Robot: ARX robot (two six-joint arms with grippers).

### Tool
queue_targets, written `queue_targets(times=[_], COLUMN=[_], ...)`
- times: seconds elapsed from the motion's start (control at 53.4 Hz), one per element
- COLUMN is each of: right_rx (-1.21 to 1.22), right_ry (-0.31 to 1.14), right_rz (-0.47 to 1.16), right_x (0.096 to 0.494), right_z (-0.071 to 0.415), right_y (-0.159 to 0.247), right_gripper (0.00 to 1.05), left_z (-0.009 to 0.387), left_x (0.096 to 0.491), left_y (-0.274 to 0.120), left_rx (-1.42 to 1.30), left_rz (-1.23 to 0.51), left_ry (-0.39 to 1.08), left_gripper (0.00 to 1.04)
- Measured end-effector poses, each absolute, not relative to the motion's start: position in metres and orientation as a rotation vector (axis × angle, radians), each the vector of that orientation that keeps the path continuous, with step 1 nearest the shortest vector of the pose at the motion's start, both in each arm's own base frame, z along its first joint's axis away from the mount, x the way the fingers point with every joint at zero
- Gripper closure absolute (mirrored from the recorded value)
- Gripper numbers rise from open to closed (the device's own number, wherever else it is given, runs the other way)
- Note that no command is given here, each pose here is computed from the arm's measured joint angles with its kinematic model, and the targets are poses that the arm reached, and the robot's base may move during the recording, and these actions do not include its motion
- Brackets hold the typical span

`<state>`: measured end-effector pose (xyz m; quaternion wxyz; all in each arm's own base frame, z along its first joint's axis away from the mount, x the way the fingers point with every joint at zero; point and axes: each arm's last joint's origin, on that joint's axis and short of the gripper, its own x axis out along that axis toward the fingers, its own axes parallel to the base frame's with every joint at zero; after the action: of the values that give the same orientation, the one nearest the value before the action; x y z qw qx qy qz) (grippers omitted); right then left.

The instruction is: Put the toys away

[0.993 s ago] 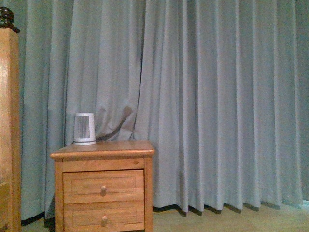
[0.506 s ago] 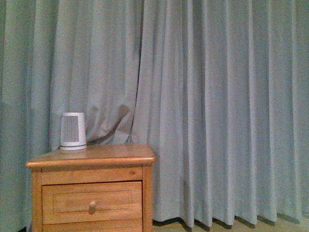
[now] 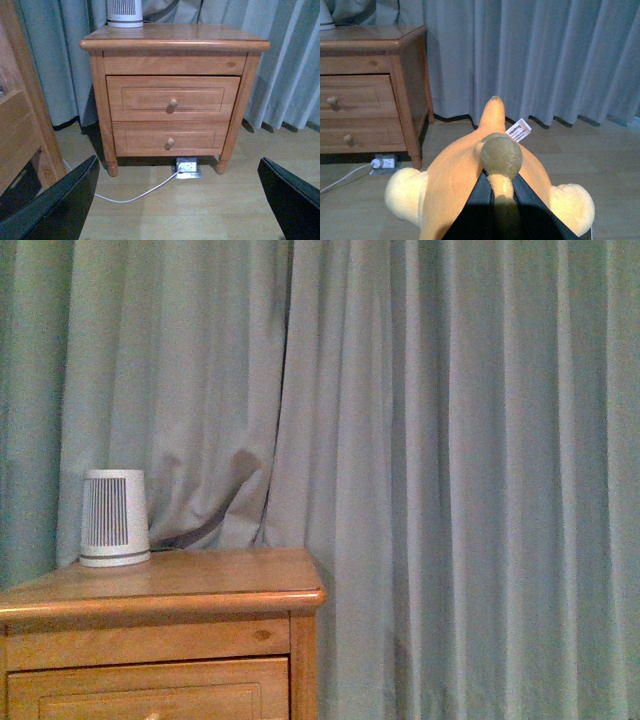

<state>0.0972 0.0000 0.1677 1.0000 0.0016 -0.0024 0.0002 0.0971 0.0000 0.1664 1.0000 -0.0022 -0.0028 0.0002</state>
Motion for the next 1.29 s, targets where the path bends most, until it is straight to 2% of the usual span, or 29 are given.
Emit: queue_targets(times=[1.293], right_rx=[0.003], right_ry=[-0.005], right_rz=[0.000], right_x=[0.0972], right_z=[0.1677], right_y=[0.0000], right_gripper=[0.99], left_z=[0.1663], left_x=[0.0972], left_y=[0.0000], left_rx=[-0.004], left_rz=[0.001], left_ry=[-0.004], left_gripper=[0.06])
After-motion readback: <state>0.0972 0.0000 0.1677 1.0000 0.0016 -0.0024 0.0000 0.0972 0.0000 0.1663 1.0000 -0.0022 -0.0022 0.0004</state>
